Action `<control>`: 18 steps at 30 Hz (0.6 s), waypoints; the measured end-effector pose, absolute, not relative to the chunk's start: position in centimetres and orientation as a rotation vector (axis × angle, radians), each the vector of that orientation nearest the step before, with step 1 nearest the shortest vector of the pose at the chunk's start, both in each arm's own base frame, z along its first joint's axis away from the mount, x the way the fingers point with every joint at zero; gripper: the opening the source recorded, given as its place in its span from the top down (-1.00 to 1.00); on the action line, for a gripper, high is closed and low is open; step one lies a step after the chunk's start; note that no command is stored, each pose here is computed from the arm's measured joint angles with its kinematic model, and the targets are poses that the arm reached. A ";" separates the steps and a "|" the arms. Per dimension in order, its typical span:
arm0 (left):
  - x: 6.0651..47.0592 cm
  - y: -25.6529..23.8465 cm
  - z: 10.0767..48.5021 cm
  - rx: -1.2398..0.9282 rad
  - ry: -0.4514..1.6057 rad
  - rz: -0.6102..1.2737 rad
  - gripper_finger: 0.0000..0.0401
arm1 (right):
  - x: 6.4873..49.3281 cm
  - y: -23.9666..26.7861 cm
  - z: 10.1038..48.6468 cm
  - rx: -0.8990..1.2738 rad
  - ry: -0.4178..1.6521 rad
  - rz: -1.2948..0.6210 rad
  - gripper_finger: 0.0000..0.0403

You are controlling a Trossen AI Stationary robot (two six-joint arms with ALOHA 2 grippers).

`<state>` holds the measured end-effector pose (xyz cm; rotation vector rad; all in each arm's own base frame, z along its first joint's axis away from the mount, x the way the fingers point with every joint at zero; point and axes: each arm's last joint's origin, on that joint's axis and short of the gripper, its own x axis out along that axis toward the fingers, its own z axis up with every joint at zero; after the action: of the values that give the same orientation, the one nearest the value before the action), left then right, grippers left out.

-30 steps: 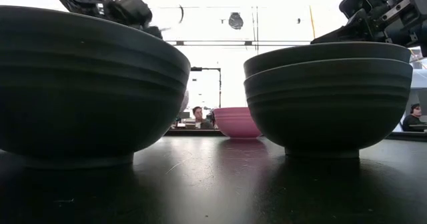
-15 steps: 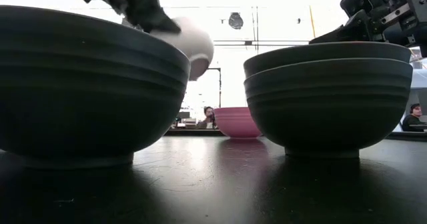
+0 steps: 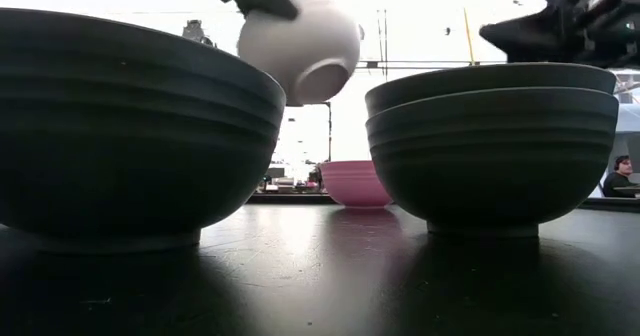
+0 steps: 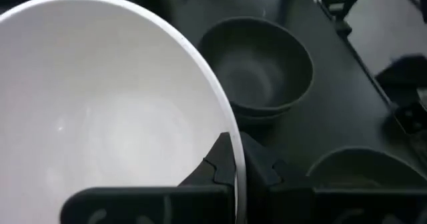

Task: Nest bowls inside each other
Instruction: Stack the white bowl on the top of stacked black bowls on the table

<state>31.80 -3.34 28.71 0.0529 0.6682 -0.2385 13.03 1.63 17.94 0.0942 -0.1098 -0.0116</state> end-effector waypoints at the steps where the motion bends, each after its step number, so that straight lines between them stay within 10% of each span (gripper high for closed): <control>1: 32.3 -3.6 29.1 0.063 0.645 -0.243 0.99 | 12.9 1.7 17.8 0.097 -0.093 0.000 0.97; 18: 36.9 -6.7 28.7 0.067 0.736 -0.362 0.99 | 12.0 1.5 18.0 0.057 -0.100 -0.009 0.97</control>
<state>36.95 -6.70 28.69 0.0671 0.7357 -0.3620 11.99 1.54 18.03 0.0568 -0.1000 -0.0088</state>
